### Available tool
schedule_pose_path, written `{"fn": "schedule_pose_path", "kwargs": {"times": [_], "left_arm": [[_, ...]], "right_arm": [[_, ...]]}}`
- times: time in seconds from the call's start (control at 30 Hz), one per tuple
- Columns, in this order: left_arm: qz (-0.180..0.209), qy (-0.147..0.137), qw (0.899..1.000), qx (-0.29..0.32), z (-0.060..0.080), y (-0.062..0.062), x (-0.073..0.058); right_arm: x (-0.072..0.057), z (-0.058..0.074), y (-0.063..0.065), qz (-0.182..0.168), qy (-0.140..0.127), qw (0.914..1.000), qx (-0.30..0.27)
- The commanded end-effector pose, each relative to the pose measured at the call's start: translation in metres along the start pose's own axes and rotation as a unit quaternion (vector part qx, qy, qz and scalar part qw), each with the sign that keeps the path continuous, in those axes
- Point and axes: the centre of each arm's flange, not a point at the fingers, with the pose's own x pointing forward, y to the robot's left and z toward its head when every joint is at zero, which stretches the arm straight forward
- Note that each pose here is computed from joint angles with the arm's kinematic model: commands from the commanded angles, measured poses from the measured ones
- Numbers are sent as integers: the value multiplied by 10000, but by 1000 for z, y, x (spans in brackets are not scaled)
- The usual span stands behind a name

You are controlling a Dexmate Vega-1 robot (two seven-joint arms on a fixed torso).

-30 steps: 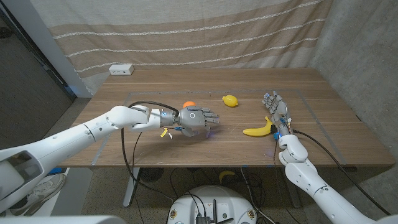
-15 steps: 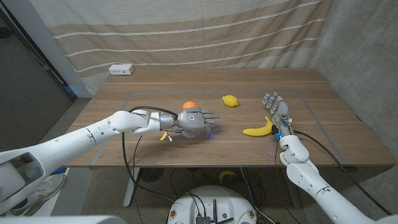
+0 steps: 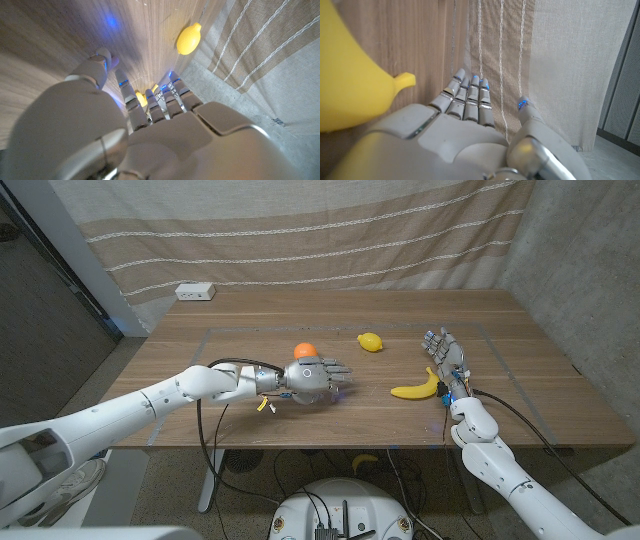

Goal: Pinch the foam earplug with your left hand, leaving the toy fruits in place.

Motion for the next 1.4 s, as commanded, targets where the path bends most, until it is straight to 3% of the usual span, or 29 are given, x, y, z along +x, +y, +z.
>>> {"fn": "schedule_pose_path", "kwargs": {"times": [0.03,0.73,1.4], "left_arm": [[-44,-28,10000,-84,5,-11,-2],[-52,-160,9991,-379,3,-26,3],[-217,-261,9970,-697,10,-25,13]], "right_arm": [[2,1,1,31,3,10000,-14],[9,2,3,29,-32,10000,-35],[6,5,-1,-24,-95,9999,-36]]}}
